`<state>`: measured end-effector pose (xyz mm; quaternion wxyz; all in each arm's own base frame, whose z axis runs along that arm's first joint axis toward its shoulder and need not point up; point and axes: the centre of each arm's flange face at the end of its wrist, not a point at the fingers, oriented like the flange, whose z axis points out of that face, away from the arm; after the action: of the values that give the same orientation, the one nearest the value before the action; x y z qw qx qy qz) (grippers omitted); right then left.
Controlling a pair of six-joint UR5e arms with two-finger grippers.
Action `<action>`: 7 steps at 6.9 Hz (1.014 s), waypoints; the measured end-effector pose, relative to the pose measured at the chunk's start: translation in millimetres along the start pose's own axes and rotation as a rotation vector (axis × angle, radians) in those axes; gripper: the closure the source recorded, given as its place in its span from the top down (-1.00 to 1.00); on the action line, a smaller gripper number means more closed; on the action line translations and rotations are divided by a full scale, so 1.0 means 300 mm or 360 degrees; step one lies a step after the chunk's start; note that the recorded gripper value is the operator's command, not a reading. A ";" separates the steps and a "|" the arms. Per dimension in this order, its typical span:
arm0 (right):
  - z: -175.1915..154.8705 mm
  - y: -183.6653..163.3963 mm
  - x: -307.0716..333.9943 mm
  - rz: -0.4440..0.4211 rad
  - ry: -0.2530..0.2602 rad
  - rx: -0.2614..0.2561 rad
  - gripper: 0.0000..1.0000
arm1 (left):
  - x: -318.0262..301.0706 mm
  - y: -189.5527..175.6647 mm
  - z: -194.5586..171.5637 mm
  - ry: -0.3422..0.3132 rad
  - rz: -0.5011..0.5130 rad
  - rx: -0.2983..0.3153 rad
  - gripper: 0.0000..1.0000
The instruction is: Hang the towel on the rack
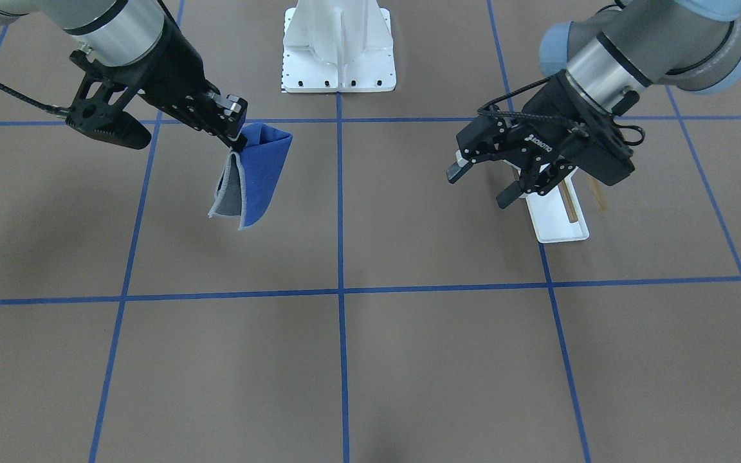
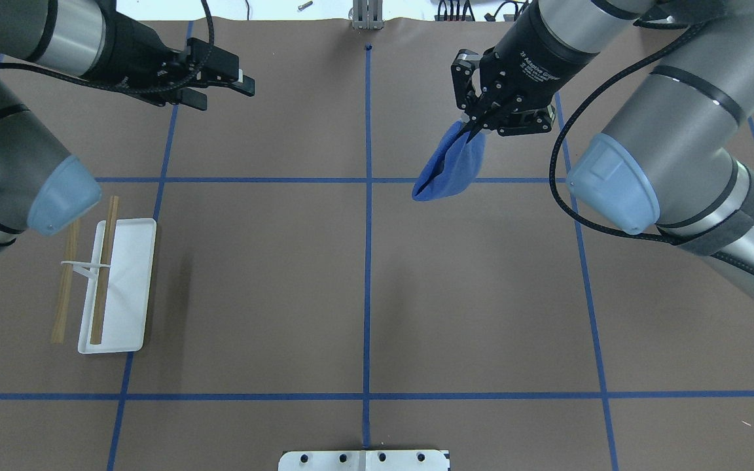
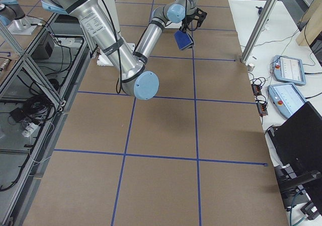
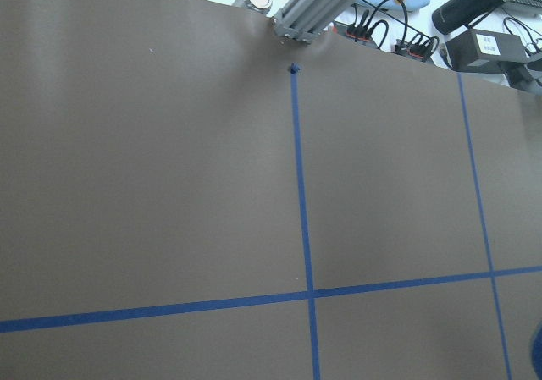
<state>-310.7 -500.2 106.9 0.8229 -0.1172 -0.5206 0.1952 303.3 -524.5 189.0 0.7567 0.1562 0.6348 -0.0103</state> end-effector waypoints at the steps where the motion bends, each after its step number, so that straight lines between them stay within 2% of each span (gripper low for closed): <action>1: -0.001 0.021 -0.035 0.0027 -0.0026 -0.0006 -1.00 | 0.042 0.049 0.043 0.0048 0.0010 0.0000 0.96; 3: 0.005 0.041 -0.103 0.0055 -0.0049 -0.0016 -1.00 | 0.118 0.126 0.110 0.0131 -0.0013 0.0017 0.95; 5: 0.041 0.037 -0.181 0.0086 -0.0107 -0.0025 -1.00 | 0.161 0.174 0.135 0.0201 0.0014 0.0006 0.93; 7: 0.088 0.043 -0.238 0.0111 -0.0155 -0.0022 -1.00 | 0.185 0.194 0.145 0.0240 0.0035 0.0001 0.82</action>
<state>-364.3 -520.6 55.3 0.7885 -0.1314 -0.5569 0.2258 368.0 -469.9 154.8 0.7068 0.1638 0.6881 0.0097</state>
